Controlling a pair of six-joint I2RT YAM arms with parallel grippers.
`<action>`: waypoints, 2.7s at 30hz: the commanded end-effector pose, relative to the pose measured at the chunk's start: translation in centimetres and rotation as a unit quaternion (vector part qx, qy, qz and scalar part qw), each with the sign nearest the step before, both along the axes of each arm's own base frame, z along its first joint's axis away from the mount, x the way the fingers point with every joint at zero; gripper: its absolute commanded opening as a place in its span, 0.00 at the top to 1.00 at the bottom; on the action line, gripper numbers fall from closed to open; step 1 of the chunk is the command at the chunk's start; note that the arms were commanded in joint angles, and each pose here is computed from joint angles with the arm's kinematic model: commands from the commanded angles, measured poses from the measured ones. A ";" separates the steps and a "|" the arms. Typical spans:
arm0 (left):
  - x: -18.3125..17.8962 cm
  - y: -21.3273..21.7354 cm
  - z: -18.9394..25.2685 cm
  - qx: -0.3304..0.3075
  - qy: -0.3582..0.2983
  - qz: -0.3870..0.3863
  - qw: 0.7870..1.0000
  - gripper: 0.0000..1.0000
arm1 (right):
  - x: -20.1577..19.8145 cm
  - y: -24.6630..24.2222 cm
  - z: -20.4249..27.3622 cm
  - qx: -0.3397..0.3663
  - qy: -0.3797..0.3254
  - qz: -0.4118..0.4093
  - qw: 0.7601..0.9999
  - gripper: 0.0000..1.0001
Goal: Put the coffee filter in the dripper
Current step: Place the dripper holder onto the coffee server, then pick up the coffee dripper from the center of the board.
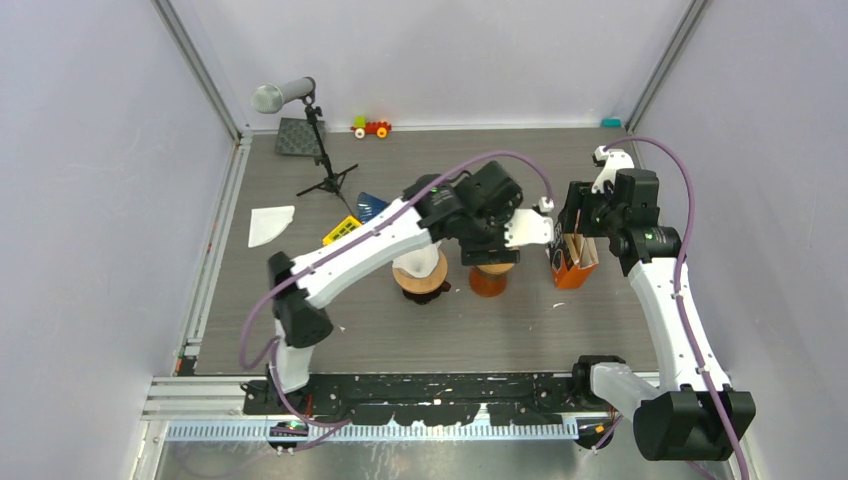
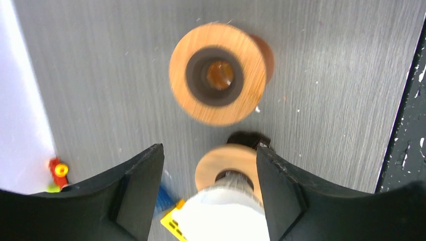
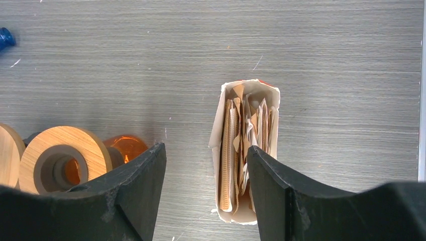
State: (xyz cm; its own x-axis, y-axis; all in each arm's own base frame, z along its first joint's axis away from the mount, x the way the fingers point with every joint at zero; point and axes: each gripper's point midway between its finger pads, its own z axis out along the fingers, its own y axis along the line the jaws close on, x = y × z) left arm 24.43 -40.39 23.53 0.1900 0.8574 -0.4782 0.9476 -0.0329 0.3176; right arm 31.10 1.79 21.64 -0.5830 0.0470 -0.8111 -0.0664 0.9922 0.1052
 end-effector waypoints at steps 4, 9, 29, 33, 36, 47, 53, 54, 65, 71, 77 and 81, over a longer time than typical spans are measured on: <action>4.3 6.9 6.6 -0.105 -0.052 0.151 0.982 0.25 | 0.4 0.1 1.4 0.006 -0.028 0.002 1.000 0.35; 8.1 13.2 6.7 -0.160 -0.037 0.275 0.947 0.25 | 0.5 0.2 1.2 0.006 -0.026 0.004 1.000 0.35; 18.9 25.7 -7.9 -0.195 0.067 0.496 0.844 0.33 | 0.8 0.0 0.2 0.003 -0.009 0.003 1.000 0.35; 20.5 25.4 -10.6 -0.204 0.105 0.493 0.839 0.35 | 0.8 0.0 0.1 0.003 -0.007 0.003 1.000 0.35; 21.2 24.9 -12.2 -0.205 0.127 0.492 0.836 0.37 | 0.9 0.1 0.1 0.003 -0.006 0.003 1.000 0.35; 21.0 23.6 -14.8 -0.218 0.174 0.495 0.823 0.51 | 0.8 0.2 0.1 0.005 -0.005 0.007 1.000 0.35; 21.2 22.9 -14.8 -0.237 0.180 0.487 0.821 0.60 | 0.8 0.2 0.0 0.005 -0.004 0.007 1.000 0.35; 21.3 22.9 -14.7 -0.239 0.178 0.486 0.822 0.61 | 0.8 0.2 0.0 0.005 -0.004 0.007 1.000 0.35; 21.8 22.7 -15.2 -0.250 0.186 0.503 0.807 0.69 | 0.7 0.3 0.1 0.007 -0.006 0.009 1.000 0.35; 21.3 22.7 -16.4 -0.241 0.199 0.509 0.802 0.65 | 0.5 0.4 0.4 0.008 -0.009 0.013 1.000 0.35; 21.3 22.3 -16.1 -0.247 0.210 0.504 0.801 0.76 | 0.5 0.5 0.4 0.009 -0.009 0.015 1.000 0.35; 21.1 22.2 -14.9 -0.251 0.206 0.492 0.808 0.90 | 0.5 0.5 0.5 0.009 -0.013 0.015 1.000 0.35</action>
State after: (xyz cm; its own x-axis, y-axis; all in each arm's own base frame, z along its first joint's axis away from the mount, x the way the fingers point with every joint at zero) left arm 44.95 -17.76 6.68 -0.7634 0.1776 -0.6211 0.4336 0.8536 -0.2888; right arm 31.32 2.30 20.82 -0.6079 0.0462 -0.7927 -0.0874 0.9883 0.1247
